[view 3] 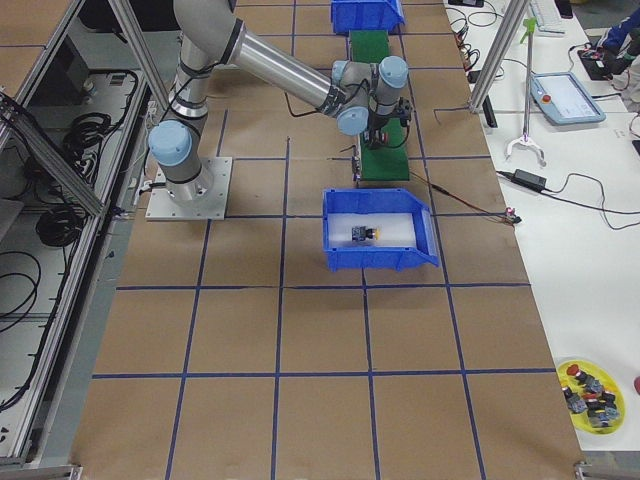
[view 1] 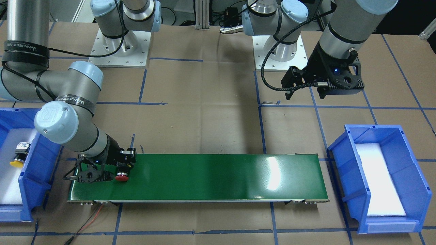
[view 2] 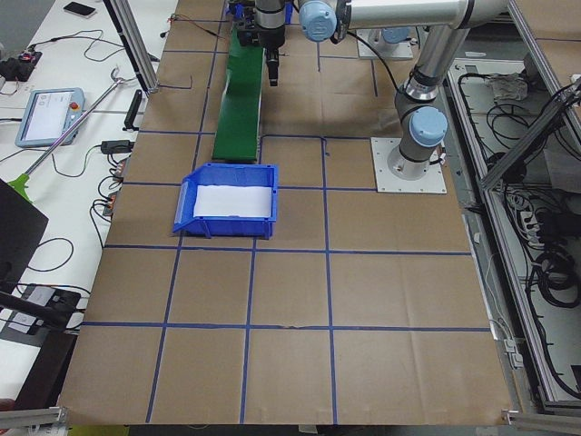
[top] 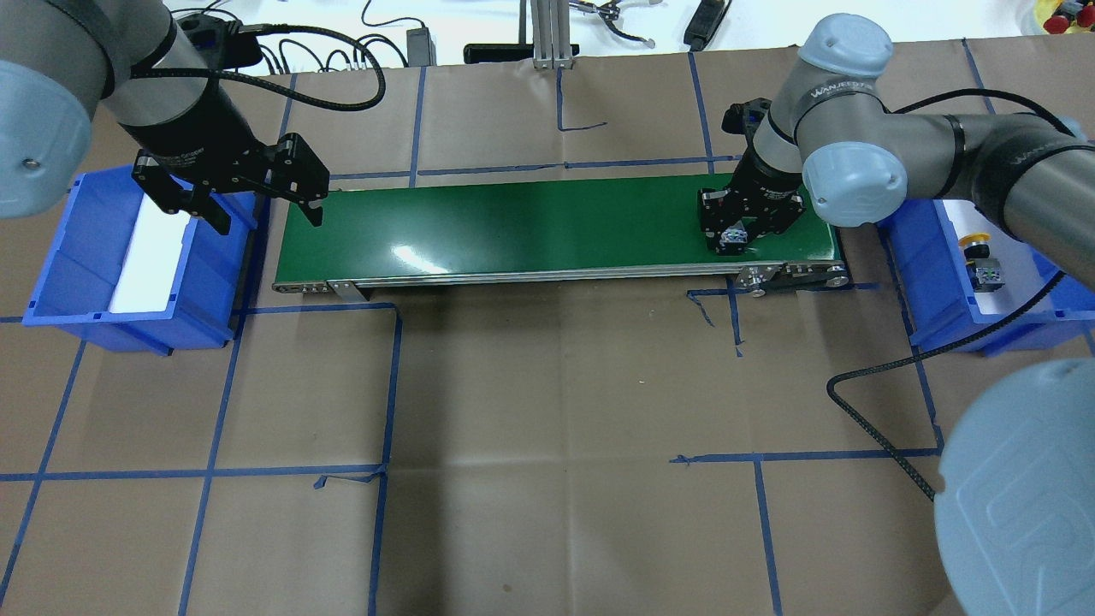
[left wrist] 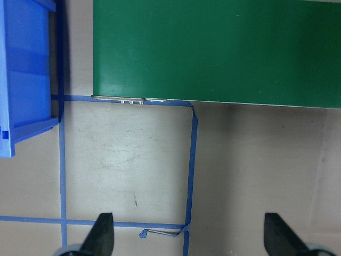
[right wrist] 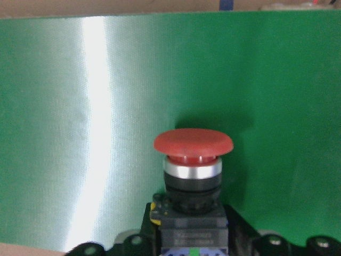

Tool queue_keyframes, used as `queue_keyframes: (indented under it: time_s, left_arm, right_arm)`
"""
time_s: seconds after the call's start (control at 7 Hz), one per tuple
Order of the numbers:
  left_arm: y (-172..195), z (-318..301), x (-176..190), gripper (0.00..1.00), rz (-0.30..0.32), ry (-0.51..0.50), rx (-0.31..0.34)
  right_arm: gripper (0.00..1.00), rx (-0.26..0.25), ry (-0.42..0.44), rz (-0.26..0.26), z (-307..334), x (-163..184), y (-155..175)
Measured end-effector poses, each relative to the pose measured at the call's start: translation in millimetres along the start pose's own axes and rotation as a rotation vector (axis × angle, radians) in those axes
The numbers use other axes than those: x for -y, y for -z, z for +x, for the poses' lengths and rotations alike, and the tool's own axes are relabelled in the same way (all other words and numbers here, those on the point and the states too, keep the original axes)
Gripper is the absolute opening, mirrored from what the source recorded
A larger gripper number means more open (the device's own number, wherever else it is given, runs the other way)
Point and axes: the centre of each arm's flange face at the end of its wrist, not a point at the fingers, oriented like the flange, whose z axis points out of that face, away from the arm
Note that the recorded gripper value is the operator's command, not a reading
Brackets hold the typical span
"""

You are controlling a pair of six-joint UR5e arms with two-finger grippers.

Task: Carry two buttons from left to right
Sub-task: 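Lift the red button and carry it to the right bin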

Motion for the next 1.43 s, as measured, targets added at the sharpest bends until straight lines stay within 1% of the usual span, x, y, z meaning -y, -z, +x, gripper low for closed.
queue_keyframes:
  time_s: [0.14, 0.29, 0.43, 0.57, 0.71, 0.86, 1.0, 1.14, 1.29, 1.43]
  left_arm:
    - [0, 0, 0, 1.00, 0.001, 0.000, 0.000]
    - [0, 0, 0, 1.00, 0.001, 0.000, 0.000]
    - [0, 0, 0, 1.00, 0.001, 0.000, 0.000]
    - [0, 0, 0, 1.00, 0.001, 0.000, 0.000]
    - [0, 0, 0, 1.00, 0.001, 0.000, 0.000]
    - [0, 0, 0, 1.00, 0.002, 0.001, -0.001]
    - [1, 0, 0, 1.00, 0.002, 0.001, -0.001]
    - [1, 0, 0, 1.00, 0.002, 0.002, -0.002]
    - [1, 0, 0, 1.00, 0.003, 0.002, -0.002]
    - [1, 0, 0, 1.00, 0.002, 0.002, -0.001]
  right_arm:
    - [0.05, -0.008, 0.003, 0.018, -1, 3, 10]
    - [0.05, -0.028, 0.006, 0.051, -1, 6, 31]
    - [0.05, -0.064, 0.002, 0.108, 5, 9, 65]
    - [0.05, -0.100, -0.019, 0.169, 22, 9, 105]
    - [0.05, -0.130, -0.053, 0.220, 58, 6, 143]
    - [0.05, -0.152, -0.063, 0.247, 103, 0, 171]
    - [0.05, -0.173, -0.043, 0.257, 152, -7, 187]
    - [0.05, -0.191, -0.006, 0.253, 195, -13, 192]
    - [0.05, -0.200, 0.024, 0.240, 229, -16, 187]
    - [0.05, -0.199, 0.047, 0.221, 257, -15, 174]
